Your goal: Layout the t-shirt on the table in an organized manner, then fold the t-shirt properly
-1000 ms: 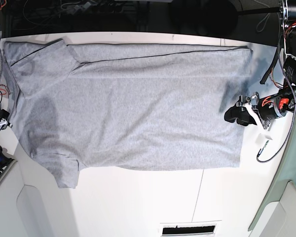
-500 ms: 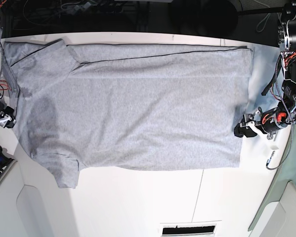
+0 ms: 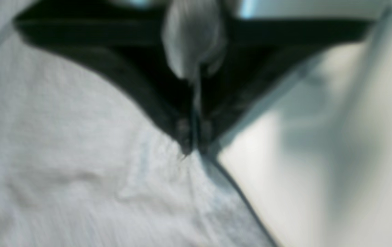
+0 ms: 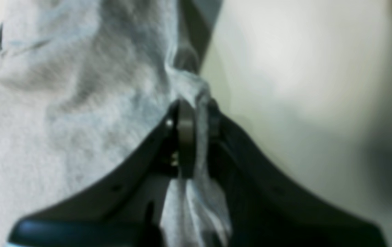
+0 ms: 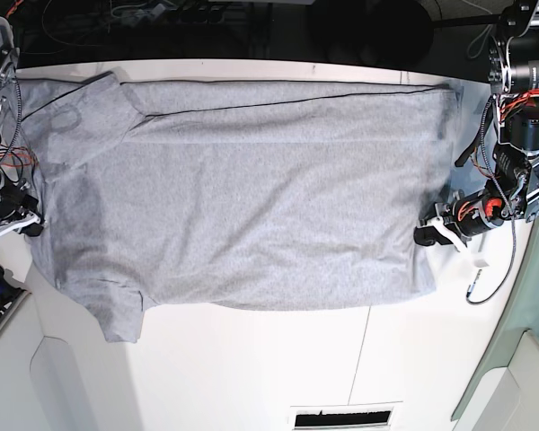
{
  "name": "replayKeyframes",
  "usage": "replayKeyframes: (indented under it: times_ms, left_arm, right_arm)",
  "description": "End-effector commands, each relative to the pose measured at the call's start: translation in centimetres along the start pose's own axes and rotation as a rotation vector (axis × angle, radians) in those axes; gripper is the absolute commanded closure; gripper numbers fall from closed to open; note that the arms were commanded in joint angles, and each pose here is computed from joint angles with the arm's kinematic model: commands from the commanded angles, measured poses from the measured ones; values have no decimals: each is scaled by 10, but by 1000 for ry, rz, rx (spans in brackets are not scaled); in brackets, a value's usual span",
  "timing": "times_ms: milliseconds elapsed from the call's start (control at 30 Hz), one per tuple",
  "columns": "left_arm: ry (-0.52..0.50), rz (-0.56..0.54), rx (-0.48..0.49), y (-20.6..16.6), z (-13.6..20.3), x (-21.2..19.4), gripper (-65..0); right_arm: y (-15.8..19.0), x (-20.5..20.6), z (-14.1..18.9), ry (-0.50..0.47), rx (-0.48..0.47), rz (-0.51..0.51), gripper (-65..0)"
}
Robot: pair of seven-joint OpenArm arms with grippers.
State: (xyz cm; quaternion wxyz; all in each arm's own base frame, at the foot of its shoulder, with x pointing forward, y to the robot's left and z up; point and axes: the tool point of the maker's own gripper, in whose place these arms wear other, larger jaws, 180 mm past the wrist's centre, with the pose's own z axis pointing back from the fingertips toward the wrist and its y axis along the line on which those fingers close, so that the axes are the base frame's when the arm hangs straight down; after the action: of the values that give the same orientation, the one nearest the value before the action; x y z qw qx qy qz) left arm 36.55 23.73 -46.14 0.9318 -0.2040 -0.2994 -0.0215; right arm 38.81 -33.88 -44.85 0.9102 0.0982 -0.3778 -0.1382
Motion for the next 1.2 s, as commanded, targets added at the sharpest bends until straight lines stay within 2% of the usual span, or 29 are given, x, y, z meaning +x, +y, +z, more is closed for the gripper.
replayKeyframes:
  times_ms: [0, 167, 333, 600, 833, 1067, 1133, 1167]
  left_arm:
    - [-6, -23, -1, 1, 6, 15, 0]
    - [-21, 14, -93, -20, 19, 33, 0]
    - [-39, -22, -127, -24, 44, 47, 0]
    - [19, -68, -165, -28, 77, 25, 0]
    - [69, -148, -167, -39, 90, -7, 0]
    - [115, -140, -172, -41, 91, -33, 0]
    - [116, -137, -175, -42, 90, -35, -102]
    - [115, -136, -177, -43, 90, -34, -154]
  right_arm:
    - [-2, 39, 8, -84, 3, 22, 0]
    - [10, 47, 16, -14, 25, 64, 0]
    - [5, 51, 39, -47, 35, 103, 0]
    - [-16, 27, 73, -43, -6, 205, 0]
    - [-49, 15, 97, -73, -72, 143, 0]
    - [-70, -14, 110, -40, -107, 91, 0]
    - [-70, -19, 110, -36, -104, 78, -23]
    - [-71, -18, 111, -43, -105, 71, -114]
